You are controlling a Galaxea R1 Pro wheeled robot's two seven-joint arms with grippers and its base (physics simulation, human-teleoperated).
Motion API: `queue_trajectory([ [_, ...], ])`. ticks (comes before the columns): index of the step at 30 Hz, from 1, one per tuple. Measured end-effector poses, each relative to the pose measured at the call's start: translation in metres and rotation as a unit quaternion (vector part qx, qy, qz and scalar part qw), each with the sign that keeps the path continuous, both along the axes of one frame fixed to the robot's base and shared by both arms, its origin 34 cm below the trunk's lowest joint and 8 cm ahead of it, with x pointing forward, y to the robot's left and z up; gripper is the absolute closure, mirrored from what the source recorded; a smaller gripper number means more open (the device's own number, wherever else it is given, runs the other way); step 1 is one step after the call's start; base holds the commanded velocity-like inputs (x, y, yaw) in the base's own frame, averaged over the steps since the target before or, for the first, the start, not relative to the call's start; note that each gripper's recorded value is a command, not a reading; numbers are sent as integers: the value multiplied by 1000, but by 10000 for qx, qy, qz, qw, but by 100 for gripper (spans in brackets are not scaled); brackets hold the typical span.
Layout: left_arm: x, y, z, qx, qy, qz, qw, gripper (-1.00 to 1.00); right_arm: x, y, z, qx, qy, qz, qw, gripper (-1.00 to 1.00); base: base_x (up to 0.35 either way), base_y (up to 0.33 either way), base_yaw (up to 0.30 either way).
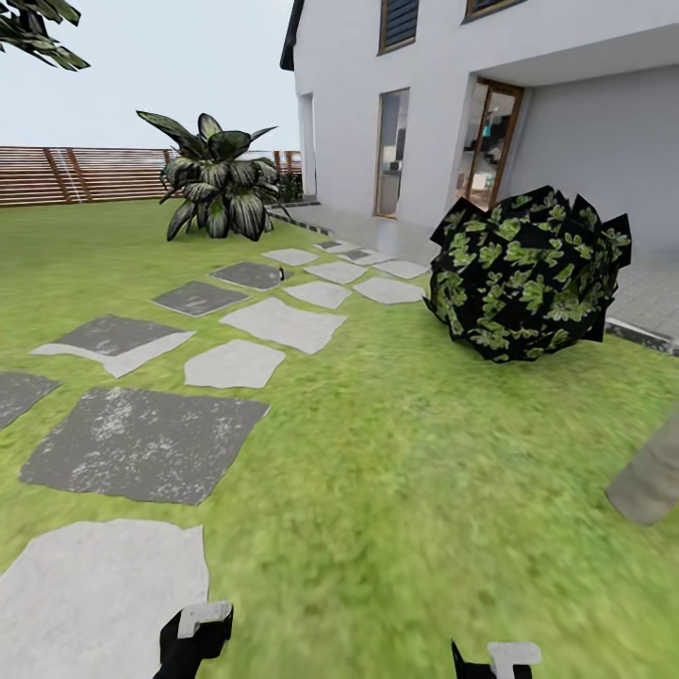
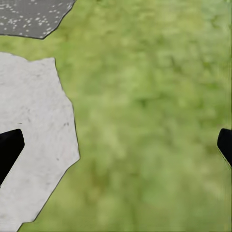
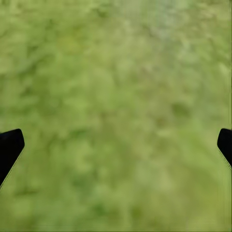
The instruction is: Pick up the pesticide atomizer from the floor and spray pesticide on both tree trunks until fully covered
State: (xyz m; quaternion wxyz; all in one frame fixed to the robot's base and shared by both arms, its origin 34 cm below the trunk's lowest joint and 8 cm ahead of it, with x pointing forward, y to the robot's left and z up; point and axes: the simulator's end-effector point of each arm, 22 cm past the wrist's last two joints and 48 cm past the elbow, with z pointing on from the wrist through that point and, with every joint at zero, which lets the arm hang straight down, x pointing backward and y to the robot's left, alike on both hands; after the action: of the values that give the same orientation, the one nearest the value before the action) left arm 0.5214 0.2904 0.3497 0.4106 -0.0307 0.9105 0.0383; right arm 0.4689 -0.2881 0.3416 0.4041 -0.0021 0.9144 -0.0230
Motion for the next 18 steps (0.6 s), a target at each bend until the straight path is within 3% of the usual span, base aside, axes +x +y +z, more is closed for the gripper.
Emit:
queue_trajectory([
  [18,0,0,0,1,0,4,10000,-100,0,-1,0,-6,-7,-2,10000,-100,339,1,0],
])
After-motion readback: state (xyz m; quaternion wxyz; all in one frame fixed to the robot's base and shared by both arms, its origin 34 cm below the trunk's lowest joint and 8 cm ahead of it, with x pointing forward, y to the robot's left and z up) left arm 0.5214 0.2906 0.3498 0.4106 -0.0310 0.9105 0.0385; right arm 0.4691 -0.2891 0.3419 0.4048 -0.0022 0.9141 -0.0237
